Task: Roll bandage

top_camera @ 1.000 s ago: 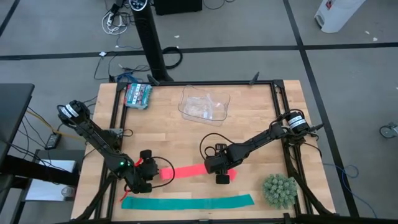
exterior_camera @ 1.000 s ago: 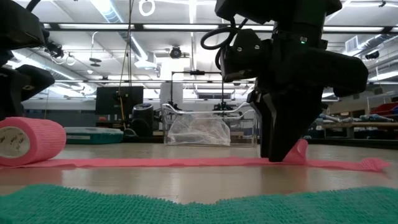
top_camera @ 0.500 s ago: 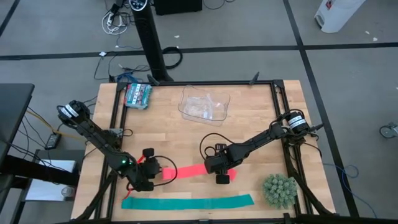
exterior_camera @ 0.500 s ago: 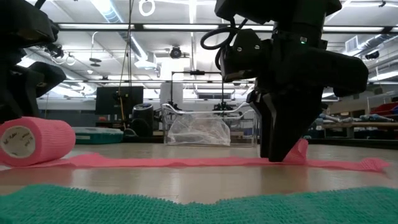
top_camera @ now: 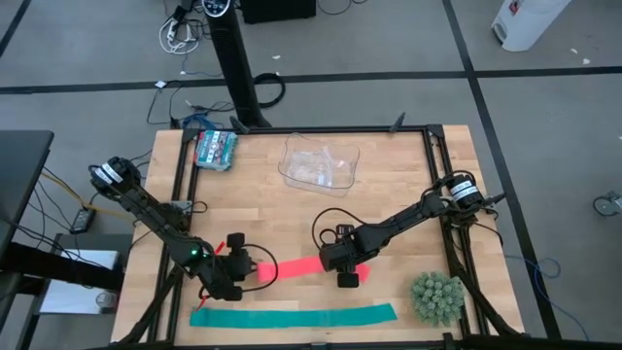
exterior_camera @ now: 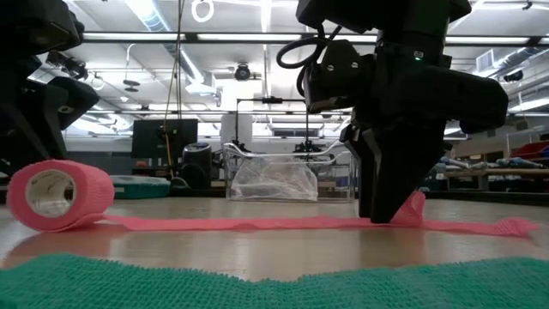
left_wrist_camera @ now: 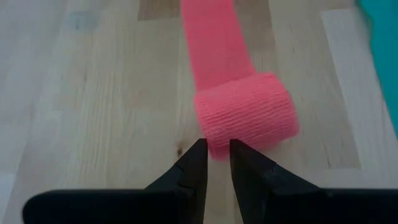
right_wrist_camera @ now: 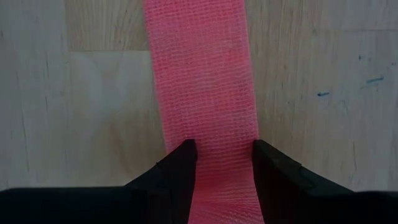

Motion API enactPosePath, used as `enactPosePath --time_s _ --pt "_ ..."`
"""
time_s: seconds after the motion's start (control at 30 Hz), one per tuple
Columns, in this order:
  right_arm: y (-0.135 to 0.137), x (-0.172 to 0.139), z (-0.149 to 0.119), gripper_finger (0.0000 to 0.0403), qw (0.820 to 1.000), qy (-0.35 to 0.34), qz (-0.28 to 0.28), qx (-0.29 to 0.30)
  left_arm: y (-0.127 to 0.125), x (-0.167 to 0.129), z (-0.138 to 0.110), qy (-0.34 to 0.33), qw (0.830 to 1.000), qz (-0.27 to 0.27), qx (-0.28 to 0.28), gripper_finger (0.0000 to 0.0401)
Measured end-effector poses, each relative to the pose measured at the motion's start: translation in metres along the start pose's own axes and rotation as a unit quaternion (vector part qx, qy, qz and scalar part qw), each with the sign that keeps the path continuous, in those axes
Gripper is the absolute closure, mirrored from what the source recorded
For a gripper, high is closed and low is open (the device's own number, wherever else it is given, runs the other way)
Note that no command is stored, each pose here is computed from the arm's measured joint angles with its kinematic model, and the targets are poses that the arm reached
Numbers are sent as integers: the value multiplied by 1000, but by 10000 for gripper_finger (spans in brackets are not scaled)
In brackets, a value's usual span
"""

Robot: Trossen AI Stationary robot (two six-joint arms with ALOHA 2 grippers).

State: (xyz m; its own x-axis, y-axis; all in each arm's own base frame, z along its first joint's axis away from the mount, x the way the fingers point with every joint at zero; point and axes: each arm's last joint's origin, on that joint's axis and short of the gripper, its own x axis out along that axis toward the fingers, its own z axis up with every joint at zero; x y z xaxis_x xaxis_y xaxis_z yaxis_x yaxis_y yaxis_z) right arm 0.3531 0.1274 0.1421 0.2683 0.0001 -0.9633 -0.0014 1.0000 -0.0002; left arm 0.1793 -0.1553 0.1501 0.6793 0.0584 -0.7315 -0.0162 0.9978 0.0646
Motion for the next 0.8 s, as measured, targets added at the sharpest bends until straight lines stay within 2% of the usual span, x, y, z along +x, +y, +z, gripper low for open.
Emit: enactPosePath --time_s 0.33,0.67,0.8 --pt "1 1 2 252 1000 -12 3 1 1 1 4 -21 1000 10 6 327" --pt "1 -5 11 252 999 -31 -18 -10 2 2 6 -25 1000 17 4 327" --pt "0 -10 16 252 999 -33 -33 -14 -2 -3 15 -24 1000 16 3 327"
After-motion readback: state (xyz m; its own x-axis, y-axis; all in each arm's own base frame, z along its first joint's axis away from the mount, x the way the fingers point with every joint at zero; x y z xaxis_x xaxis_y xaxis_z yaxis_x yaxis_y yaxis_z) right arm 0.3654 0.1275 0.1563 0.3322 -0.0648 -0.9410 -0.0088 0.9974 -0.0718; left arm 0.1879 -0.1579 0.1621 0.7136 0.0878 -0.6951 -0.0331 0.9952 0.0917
